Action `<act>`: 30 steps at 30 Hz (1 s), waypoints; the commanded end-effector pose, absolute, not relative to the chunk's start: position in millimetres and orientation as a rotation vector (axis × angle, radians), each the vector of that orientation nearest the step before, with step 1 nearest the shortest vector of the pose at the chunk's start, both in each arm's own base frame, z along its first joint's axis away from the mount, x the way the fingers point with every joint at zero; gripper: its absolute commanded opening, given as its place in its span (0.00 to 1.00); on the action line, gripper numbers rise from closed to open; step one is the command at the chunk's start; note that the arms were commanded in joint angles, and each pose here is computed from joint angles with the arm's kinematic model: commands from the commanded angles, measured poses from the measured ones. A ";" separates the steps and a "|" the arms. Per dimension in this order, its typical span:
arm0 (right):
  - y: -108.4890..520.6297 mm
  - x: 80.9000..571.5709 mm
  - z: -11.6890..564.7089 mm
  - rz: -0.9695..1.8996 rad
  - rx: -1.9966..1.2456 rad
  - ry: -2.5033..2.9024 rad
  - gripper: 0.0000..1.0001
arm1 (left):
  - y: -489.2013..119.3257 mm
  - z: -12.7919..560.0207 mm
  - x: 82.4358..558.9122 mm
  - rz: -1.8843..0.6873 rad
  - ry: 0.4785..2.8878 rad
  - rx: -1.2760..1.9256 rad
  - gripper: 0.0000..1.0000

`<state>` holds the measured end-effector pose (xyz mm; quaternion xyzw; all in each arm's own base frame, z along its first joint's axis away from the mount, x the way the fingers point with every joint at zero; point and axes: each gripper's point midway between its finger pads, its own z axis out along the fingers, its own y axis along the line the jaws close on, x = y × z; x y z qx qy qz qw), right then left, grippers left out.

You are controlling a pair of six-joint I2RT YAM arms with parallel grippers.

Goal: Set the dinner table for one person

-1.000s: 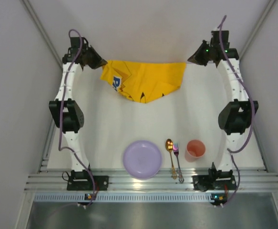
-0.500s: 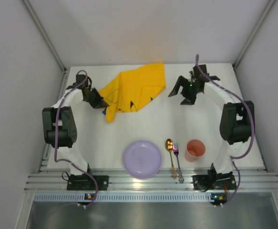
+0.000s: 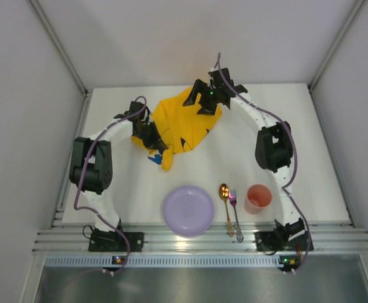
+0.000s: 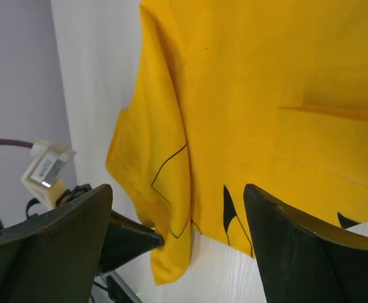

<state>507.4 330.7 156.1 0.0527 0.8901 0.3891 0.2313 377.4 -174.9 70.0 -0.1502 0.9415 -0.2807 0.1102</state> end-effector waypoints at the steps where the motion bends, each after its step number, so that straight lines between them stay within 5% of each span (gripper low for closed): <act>1: 331.4 526.7 114.4 0.951 0.237 2.492 0.85 | -179.1 74.0 387.2 -0.893 2.725 -0.407 0.00; 13: 277.5 545.8 53.2 0.416 0.285 2.584 0.75 | -182.9 49.9 383.1 -0.932 2.773 -0.367 0.00; 17: 263.1 529.3 35.6 0.253 0.224 2.653 0.50 | -184.0 42.8 386.4 -0.941 2.783 -0.363 0.00; 24: 255.7 504.0 10.7 0.120 0.094 2.754 0.42 | -184.4 29.4 385.8 -0.972 2.804 -0.373 0.00; 29: 255.3 497.4 6.6 0.105 0.077 2.779 0.01 | -184.7 26.0 384.9 -0.982 2.808 -0.378 0.00; 30: 254.5 497.8 6.6 0.104 0.077 2.779 0.00 | -184.5 25.0 384.3 -0.981 2.811 -0.377 0.00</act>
